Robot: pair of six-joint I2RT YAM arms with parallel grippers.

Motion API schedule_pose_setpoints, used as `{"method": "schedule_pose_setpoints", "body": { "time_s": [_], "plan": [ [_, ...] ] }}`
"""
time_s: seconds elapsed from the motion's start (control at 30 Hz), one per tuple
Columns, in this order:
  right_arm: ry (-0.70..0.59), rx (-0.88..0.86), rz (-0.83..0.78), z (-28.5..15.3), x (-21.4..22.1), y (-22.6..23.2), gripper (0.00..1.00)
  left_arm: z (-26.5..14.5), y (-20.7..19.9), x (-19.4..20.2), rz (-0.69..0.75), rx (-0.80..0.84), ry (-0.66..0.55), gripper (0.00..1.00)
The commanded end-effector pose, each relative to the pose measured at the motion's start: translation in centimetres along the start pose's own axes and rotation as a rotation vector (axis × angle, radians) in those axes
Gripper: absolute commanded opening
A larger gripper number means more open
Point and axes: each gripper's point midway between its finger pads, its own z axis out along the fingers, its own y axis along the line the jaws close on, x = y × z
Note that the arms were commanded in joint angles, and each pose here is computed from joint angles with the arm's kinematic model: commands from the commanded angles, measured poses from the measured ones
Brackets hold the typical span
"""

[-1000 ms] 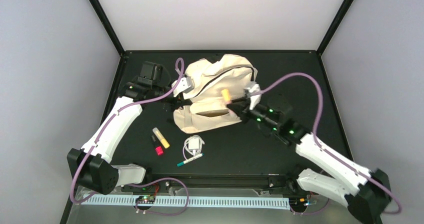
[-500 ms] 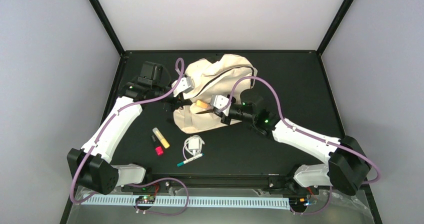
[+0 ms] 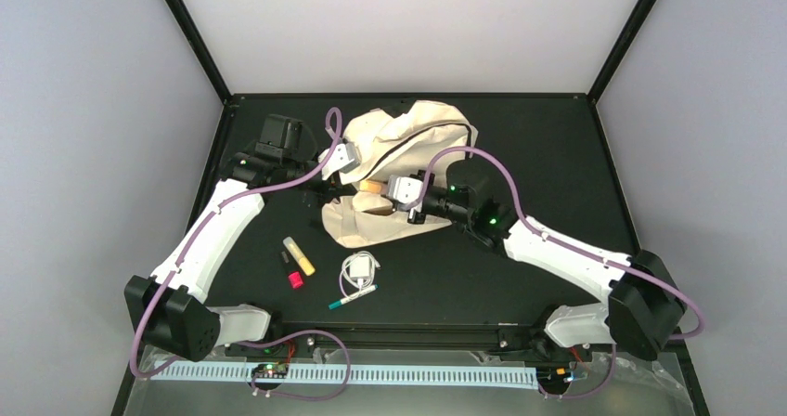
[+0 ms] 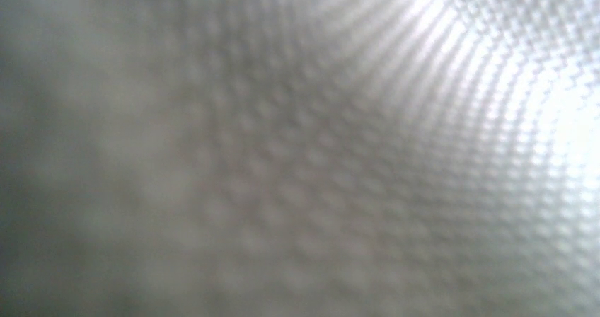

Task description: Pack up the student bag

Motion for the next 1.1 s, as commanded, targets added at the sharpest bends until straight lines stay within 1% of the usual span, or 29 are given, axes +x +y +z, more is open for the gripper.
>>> {"method": "schedule_pose_setpoints", "body": {
  "time_s": [0.0,0.13,0.23,0.3,0.33,0.37,0.4,0.43,0.47,0.5,0.6,0.63,0.73,0.8,0.9,0.97,1.0,1.07],
  "plan": [
    [0.053,-0.033,0.013,0.8,2.9,1.5,0.13,-1.1,0.0,-2.4,0.079,-0.018,-0.065,0.02],
    [0.101,-0.074,0.059,0.2,4.3,2.9,0.13,-1.1,0.1,-2.5,0.083,-0.023,-0.067,0.02],
    [0.169,-0.1,0.085,-0.5,5.7,3.9,0.14,-1.2,0.2,-2.6,0.084,-0.026,-0.065,0.02],
    [0.23,-0.117,0.106,-0.9,6.7,4.3,0.18,-1.2,0.2,-2.5,0.084,-0.027,-0.063,0.02],
    [0.263,-0.116,0.116,-1.1,7.0,4.3,0.22,-1.2,0.2,-2.5,0.085,-0.027,-0.063,0.02],
    [0.292,-0.109,0.126,-1.3,7.3,4.1,0.26,-1.2,0.2,-2.5,0.085,-0.028,-0.062,0.02],
    [0.315,-0.1,0.134,-1.5,7.3,3.8,0.34,-1.2,0.2,-2.5,0.085,-0.028,-0.063,0.02],
    [0.335,-0.084,0.139,-1.7,7.4,3.4,0.47,-1.2,0.2,-2.5,0.085,-0.028,-0.063,0.02],
    [0.346,-0.069,0.145,-1.8,7.2,3.0,0.57,-1.2,0.2,-2.5,0.084,-0.028,-0.063,0.01],
    [0.349,-0.057,0.151,-1.9,6.7,2.5,0.64,-1.2,0.2,-2.5,0.084,-0.028,-0.063,0.02],
    [0.327,-0.044,0.215,-2.0,4.6,1.5,0.89,-1.2,0.3,-2.7,0.082,-0.03,-0.066,0.02],
    [0.312,-0.033,0.235,-2.0,3.6,1.3,0.92,-1.2,0.3,-2.7,0.081,-0.032,-0.066,0.02],
    [0.28,0.012,0.289,-1.8,0.9,1.2,0.92,-1.2,0.4,-2.5,0.079,-0.04,-0.059,0.02],
    [0.256,-0.028,0.317,-1.4,-0.6,3.2,0.91,-1.2,0.6,-2.4,0.076,-0.048,-0.052,0.02],
    [0.253,-0.219,0.289,-0.7,-1.9,9.2,0.9,-1.1,0.8,-2.1,0.069,-0.057,-0.042,0.02],
    [0.255,-0.39,0.262,-0.3,-1.8,13.6,0.89,-1.0,0.9,-2.1,0.065,-0.059,-0.04,0.02],
    [0.229,-0.476,0.26,-0.1,-2.2,15.6,0.89,-1.0,1.0,-2.0,0.061,-0.059,-0.037,0.02],
    [0.214,-0.558,0.232,0.7,-1.8,18.1,0.88,-0.9,1.1,-2.1,0.058,-0.061,-0.042,0.02]
  ]
}}
